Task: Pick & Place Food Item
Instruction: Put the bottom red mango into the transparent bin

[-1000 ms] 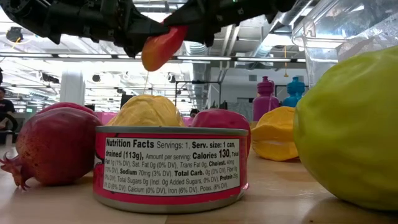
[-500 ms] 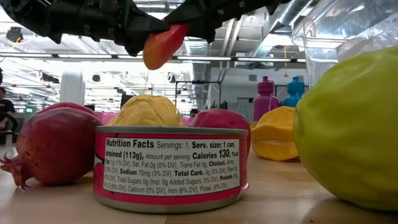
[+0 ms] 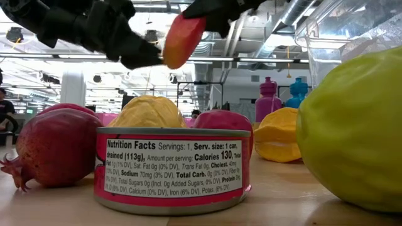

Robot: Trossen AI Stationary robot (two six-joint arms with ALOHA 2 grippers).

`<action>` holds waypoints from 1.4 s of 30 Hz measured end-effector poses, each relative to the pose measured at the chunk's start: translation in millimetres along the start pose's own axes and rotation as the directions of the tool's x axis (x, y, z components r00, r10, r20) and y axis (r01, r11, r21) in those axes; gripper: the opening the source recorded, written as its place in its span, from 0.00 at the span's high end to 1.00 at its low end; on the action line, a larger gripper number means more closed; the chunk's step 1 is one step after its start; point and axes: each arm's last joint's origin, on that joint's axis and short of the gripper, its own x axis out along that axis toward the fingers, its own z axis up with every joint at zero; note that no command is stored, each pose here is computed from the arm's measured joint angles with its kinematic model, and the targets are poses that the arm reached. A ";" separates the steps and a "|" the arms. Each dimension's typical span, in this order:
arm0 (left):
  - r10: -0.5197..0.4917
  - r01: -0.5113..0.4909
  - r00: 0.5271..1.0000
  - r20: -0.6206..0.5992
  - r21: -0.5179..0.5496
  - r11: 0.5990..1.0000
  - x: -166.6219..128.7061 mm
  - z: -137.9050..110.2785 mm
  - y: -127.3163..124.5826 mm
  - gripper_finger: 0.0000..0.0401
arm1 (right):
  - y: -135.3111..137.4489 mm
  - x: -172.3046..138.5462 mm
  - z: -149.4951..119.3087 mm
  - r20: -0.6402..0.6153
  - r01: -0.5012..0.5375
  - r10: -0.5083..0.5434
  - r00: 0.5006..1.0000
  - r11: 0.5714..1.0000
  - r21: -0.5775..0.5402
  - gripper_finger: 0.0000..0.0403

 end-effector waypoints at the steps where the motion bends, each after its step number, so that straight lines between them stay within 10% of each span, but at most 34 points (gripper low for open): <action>1: 0.000 0.000 1.000 -0.009 0.000 1.000 0.0 -1.0 0.0 0.27 | 1.4 -5.2 1.2 -0.009 0.003 -0.003 1.000 1.000 0.004 0.54; 30: -0.004 0.004 1.000 -0.003 -0.012 1.000 0.0 -0.2 0.1 0.27 | 109.8 -128.4 -15.8 -0.297 -0.181 0.235 0.925 0.964 0.197 0.54; 42: -0.007 0.007 1.000 -0.003 -0.039 0.999 0.0 -0.2 0.0 0.27 | 137.4 -105.2 -42.9 -0.464 -0.085 0.145 0.874 0.985 0.149 0.54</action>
